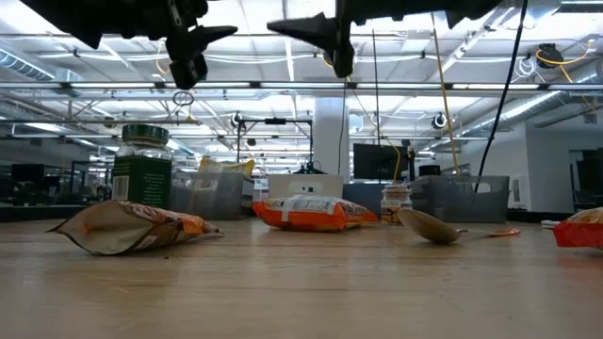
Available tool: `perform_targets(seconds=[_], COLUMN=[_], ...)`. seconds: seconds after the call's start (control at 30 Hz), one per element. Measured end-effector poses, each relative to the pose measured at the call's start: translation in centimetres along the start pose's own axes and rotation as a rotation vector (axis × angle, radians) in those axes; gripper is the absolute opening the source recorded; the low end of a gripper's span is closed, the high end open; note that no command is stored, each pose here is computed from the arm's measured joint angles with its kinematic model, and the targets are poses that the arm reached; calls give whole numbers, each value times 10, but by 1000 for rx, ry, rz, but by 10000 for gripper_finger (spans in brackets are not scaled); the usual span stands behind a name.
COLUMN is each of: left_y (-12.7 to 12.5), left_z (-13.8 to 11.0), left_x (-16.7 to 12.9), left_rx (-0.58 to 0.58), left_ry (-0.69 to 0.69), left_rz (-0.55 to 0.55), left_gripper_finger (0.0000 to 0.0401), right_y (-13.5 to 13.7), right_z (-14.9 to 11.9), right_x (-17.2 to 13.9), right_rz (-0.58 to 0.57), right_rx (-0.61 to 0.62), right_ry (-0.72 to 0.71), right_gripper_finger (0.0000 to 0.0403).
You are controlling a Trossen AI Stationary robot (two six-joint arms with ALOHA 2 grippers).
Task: Pick & Place Food Item
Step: Put the brown spice bottle into the right black bin
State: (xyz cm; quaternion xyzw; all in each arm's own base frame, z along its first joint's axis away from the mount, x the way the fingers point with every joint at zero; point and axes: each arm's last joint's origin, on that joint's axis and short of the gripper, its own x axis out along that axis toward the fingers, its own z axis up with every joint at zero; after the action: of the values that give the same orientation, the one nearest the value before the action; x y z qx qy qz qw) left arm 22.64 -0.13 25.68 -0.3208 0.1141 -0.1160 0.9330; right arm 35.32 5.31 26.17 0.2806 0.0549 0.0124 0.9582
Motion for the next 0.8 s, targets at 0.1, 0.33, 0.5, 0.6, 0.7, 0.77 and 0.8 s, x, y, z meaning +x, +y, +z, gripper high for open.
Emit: perform_targets(seconds=[0.1, 0.33, 0.5, 0.6, 0.7, 0.77, 0.8], left_y=[3, 3, 3, 2, 3, 4, 5], left_z=[0, 0, 1, 2, 4, 5, 5], left_x=[-1, -1, -1, -1, -1, -2, -2], left_rx=[-13, -52, -56, -51, -42, -43, -44], left_ry=[9, 12, 9, -3, -17, -24, -26], left_rz=[22, 15, 13, 5, 1, 8, 13], left_gripper_finger=[170, 170, 170, 170, 170, 170, 170], right_y=[-3, -6, -3, -13, -23, -26, -28], right_z=[-3, 9, 8, -13, -36, -47, -53], right_x=[-5, -42, -76, -97, -112, -116, -118], right_rz=[-39, -274, -508, -613, -636, -618, -619], right_rx=[-8, -95, -243, -229, -156, -130, -121], right_ry=[61, 200, 89, 43, -26, -43, -41], right_gripper_finger=[222, 222, 222, 222, 222, 222, 222])
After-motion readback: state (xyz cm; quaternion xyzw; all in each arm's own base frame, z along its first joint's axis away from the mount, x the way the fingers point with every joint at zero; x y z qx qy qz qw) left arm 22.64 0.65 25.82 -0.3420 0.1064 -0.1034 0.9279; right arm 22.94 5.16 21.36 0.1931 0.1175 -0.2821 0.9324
